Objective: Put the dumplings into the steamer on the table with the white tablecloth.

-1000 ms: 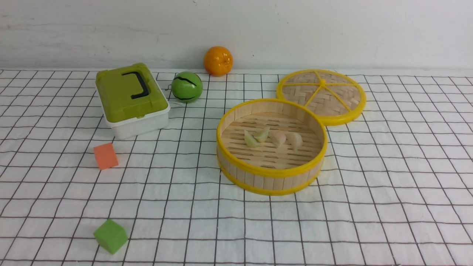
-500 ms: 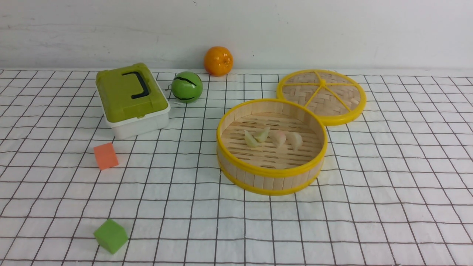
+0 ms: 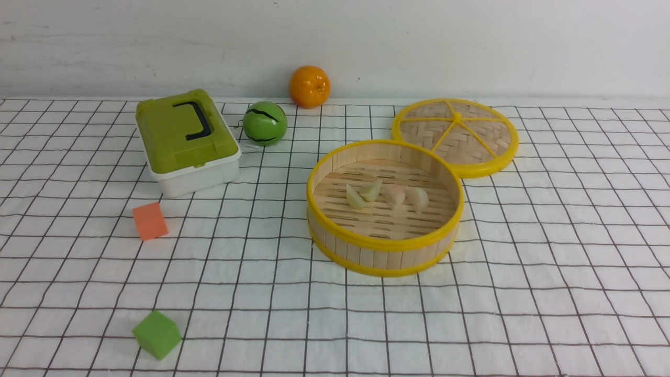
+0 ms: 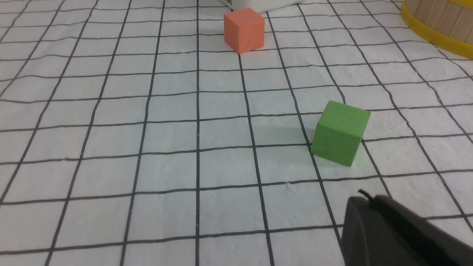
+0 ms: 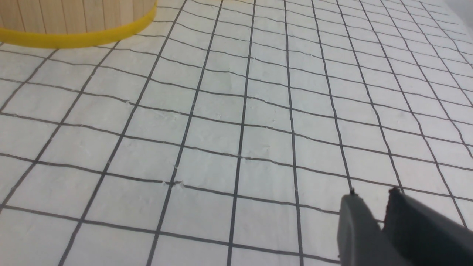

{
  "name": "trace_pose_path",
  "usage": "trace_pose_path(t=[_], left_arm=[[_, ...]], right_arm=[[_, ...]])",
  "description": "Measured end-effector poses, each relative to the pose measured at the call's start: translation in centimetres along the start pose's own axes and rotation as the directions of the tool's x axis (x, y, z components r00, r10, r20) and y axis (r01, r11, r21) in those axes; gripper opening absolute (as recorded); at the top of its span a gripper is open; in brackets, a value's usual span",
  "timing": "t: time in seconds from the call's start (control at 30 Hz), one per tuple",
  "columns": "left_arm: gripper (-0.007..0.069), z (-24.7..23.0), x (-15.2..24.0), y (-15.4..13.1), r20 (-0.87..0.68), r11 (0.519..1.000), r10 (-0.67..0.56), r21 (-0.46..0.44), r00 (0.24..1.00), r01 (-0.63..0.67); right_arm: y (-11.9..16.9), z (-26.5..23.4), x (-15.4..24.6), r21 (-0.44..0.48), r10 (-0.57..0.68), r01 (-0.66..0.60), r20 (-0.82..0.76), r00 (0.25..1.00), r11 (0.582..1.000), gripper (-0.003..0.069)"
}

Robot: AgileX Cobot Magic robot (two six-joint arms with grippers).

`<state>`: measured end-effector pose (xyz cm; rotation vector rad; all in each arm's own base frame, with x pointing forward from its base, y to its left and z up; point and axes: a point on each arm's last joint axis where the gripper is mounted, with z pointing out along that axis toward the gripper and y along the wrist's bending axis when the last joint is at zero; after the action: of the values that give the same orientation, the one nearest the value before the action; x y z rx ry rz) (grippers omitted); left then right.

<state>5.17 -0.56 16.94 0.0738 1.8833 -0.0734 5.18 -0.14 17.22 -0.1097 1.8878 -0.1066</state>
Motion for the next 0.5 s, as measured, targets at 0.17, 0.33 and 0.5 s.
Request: trace_pose_path(t=[0.17,0.33,0.5], left_arm=[[-0.0011,0.0,0.0,0.0,0.0,1.0,0.0,0.0,1.0,0.0],[-0.0008,0.0,0.0,0.0,0.0,1.0,0.0,0.0,1.0,0.0],[-0.0005,0.0,0.0,0.0,0.0,1.0,0.0,0.0,1.0,0.0]], right_arm=[[0.0,0.0,0.0,0.0,0.0,0.0,0.0,1.0,1.0,0.0129],[0.0,0.0,0.0,0.0,0.0,0.0,0.0,1.0,1.0,0.0137],[0.0,0.0,0.0,0.0,0.0,0.0,0.0,1.0,1.0,0.0142]])
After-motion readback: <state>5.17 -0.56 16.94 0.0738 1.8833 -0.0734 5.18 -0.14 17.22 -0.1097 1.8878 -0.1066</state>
